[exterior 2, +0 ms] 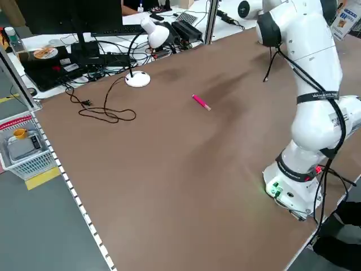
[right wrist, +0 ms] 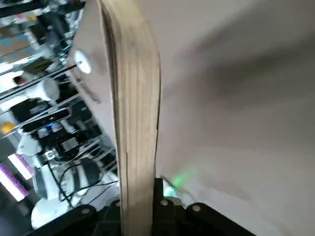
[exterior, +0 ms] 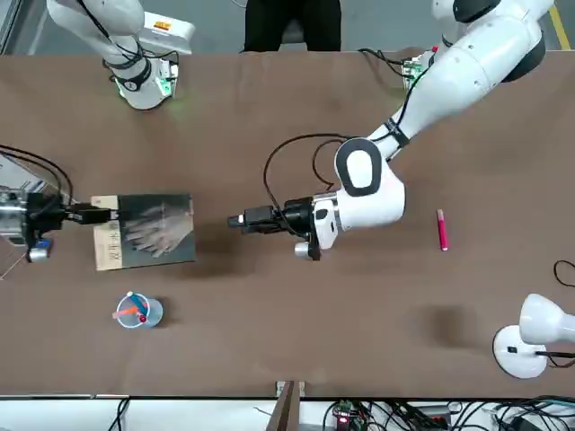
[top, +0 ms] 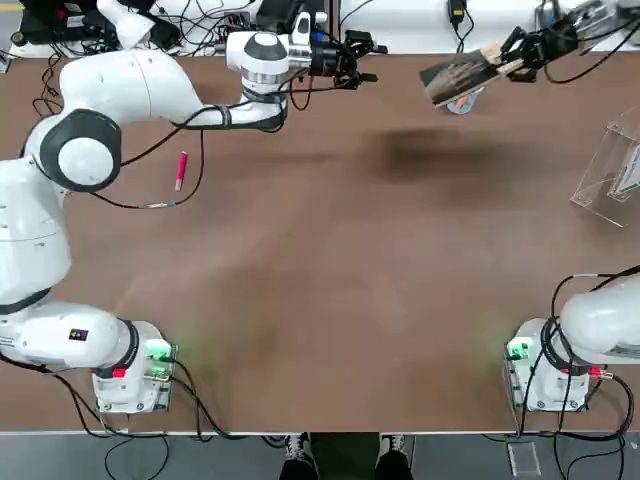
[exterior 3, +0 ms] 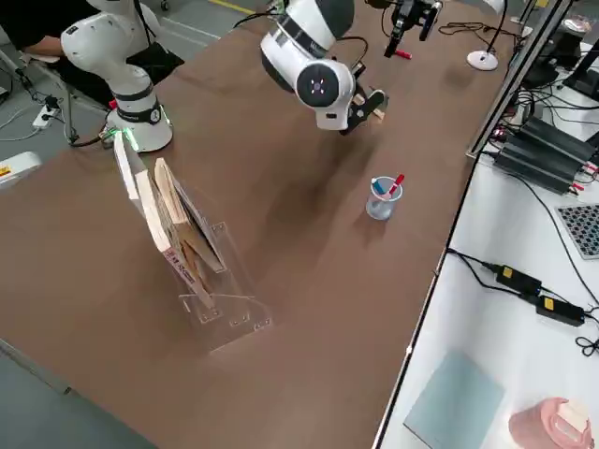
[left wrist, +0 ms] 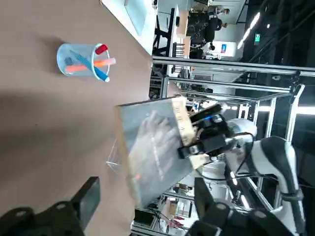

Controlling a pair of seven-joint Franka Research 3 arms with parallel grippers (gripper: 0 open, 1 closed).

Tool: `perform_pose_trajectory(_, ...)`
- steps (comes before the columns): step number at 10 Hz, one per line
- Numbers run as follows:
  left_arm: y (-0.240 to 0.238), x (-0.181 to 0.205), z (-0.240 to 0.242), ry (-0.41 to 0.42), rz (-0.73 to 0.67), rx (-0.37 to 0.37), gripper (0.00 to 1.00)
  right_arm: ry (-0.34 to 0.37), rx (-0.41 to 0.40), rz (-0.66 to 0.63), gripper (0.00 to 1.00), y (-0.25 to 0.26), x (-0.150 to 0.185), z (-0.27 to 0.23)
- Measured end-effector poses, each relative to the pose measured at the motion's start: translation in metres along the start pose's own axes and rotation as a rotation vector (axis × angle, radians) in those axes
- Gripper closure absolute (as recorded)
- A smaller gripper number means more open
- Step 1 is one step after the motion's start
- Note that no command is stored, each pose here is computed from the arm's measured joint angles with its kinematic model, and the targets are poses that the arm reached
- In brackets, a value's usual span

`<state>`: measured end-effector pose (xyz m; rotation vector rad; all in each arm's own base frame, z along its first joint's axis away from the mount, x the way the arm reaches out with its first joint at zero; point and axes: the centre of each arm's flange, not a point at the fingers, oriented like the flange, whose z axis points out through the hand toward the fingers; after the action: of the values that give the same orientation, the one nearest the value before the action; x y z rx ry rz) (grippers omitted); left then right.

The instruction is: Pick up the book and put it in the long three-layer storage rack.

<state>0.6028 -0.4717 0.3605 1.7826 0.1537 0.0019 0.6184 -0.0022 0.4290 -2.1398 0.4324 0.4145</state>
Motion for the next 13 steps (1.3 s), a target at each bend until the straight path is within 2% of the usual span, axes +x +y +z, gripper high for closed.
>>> perform_pose_trajectory(1, 0.002, -0.003, -0.004, 0.013, 0.021, 0.027, 0.15, 0.017, -0.038, 0.006, 0.85, -0.002, -0.003, -0.018)
perform_pose_trajectory(2, 0.004, -0.009, -0.006, 0.022, 0.050, 0.059, 0.08, 0.037, -0.077, 0.025, 0.85, -0.003, -0.007, -0.036)
perform_pose_trajectory(6, 0.010, -0.021, -0.026, 0.016, 0.195, 0.221, 0.05, 0.111, -0.187, 0.203, 0.85, 0.011, -0.015, -0.092)
perform_pose_trajectory(11, 0.049, -0.017, -0.054, -0.061, 0.251, 0.482, 0.04, 0.214, -0.309, 0.400, 0.85, 0.052, -0.016, -0.136)
perform_pose_trajectory(13, 0.062, -0.010, -0.069, -0.084, 0.266, 0.558, 0.03, 0.259, -0.374, 0.454, 0.85, 0.062, -0.018, -0.151)
